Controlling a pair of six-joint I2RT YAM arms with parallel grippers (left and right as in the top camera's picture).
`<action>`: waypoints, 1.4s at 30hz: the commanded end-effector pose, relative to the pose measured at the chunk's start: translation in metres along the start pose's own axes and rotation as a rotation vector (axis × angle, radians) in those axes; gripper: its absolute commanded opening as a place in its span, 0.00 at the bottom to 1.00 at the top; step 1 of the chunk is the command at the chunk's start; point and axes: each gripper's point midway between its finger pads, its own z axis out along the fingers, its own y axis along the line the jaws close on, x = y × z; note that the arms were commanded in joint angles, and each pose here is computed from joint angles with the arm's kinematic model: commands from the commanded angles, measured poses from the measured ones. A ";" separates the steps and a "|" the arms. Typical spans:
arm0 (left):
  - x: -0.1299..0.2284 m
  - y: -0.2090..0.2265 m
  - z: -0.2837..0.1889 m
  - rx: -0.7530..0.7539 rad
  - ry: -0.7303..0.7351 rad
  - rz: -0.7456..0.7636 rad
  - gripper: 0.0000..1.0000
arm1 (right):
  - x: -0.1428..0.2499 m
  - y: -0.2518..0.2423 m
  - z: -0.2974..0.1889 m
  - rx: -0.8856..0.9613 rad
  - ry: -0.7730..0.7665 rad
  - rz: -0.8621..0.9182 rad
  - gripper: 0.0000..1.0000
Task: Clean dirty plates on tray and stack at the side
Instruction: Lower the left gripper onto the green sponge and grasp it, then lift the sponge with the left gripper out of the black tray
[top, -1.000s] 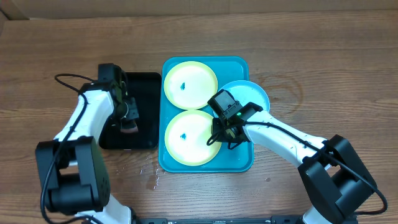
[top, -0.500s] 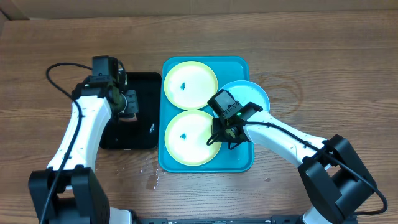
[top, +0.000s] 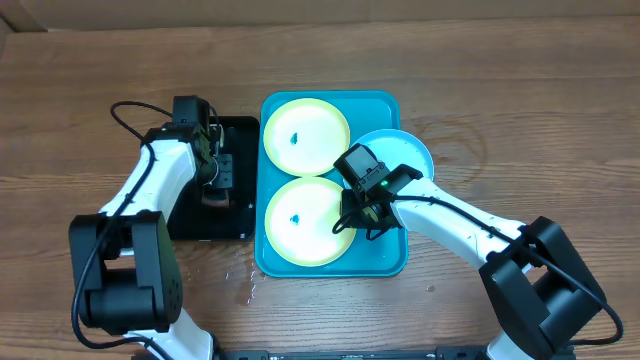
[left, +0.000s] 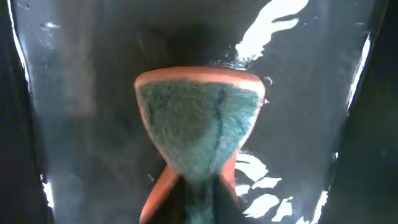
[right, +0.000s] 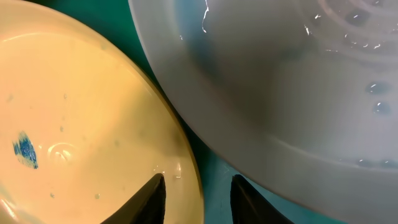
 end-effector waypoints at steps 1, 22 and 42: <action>-0.002 0.000 0.001 0.002 -0.005 0.015 0.41 | -0.001 0.001 0.000 0.000 -0.008 -0.001 0.36; 0.008 -0.004 0.022 0.031 0.055 0.005 0.18 | -0.001 0.001 0.000 0.000 -0.008 0.000 0.36; -0.025 -0.003 -0.086 0.048 -0.098 -0.082 0.04 | -0.001 0.002 0.000 -0.003 -0.006 0.000 0.51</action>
